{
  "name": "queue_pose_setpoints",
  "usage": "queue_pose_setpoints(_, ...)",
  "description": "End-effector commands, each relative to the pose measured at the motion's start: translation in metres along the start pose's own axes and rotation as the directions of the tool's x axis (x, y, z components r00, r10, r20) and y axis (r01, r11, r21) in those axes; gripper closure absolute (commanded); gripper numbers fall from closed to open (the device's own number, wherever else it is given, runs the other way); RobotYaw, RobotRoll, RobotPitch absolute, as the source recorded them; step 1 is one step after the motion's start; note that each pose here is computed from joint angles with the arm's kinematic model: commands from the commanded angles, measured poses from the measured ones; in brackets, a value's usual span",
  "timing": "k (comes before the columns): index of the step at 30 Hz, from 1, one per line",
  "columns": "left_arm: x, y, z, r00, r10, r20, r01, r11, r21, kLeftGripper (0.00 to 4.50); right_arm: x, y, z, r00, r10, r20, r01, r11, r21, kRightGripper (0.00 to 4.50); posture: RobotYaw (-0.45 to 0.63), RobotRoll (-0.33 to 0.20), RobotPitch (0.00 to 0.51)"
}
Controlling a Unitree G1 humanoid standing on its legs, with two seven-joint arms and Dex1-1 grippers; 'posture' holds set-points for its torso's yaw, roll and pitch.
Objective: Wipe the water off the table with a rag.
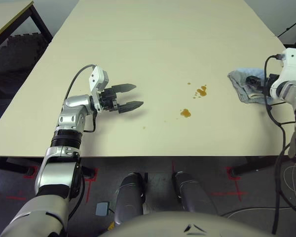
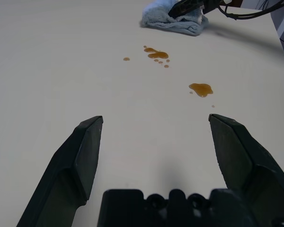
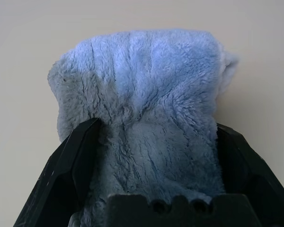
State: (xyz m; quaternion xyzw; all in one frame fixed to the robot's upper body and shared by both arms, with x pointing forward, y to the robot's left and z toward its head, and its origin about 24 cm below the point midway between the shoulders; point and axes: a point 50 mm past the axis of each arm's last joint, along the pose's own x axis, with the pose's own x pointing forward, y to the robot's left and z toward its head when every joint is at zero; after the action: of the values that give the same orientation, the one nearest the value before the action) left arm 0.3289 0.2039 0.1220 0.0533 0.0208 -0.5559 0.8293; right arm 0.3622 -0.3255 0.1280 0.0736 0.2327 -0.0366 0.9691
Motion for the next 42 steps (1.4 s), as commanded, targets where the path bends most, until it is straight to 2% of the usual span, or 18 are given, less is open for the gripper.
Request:
queue_pose_setpoints(1,-0.003,-0.001,0.003,1.000,0.008,0.003,-0.008,1.000,0.008,0.00,0.002,0.001,-0.005,1.000,-0.020,-0.022,0.021,0.999,0.030,0.05,-0.20,0.000,0.119)
queue_pose_setpoints(10,-0.001,-0.001,0.003,1.000,0.013,0.004,-0.013,1.000,0.009,0.00,0.008,0.002,-0.019,0.996,-0.083,-0.015,0.085,0.988,0.129,0.05,-0.21,0.000,0.121)
queue_pose_setpoints(14,0.000,0.000,0.003,1.000,0.012,0.004,-0.012,1.000,0.011,0.00,0.010,0.004,-0.021,0.995,-0.099,0.002,0.096,0.972,0.213,0.05,-0.22,0.000,0.121)
queue_pose_setpoints(19,0.002,0.001,0.004,1.000,0.011,0.004,-0.011,1.000,0.014,0.00,0.013,0.012,-0.019,0.994,-0.099,0.036,0.077,0.913,0.401,0.05,-0.22,0.000,0.121)
queue_pose_setpoints(24,0.002,0.002,0.005,1.000,0.011,0.003,-0.011,1.000,0.017,0.00,0.015,0.017,-0.022,0.996,-0.084,0.014,0.071,0.911,0.407,0.05,-0.23,0.000,0.120)
queue_pose_setpoints(31,0.002,0.001,0.004,1.000,0.015,0.001,-0.015,1.000,0.019,0.00,0.016,0.015,-0.032,0.996,-0.088,-0.031,0.093,0.938,0.334,0.05,-0.22,0.000,0.124)
queue_pose_setpoints(34,0.001,0.001,0.004,1.000,0.019,0.002,-0.019,1.000,0.022,0.00,0.016,0.014,-0.038,0.994,-0.096,-0.046,0.105,0.945,0.308,0.65,-0.22,0.000,0.126)
queue_pose_setpoints(42,0.002,0.001,0.005,1.000,0.022,0.004,-0.022,0.999,0.025,0.00,0.016,0.014,-0.039,0.994,-0.095,-0.043,0.104,0.949,0.298,3.58,-0.22,0.000,0.131)
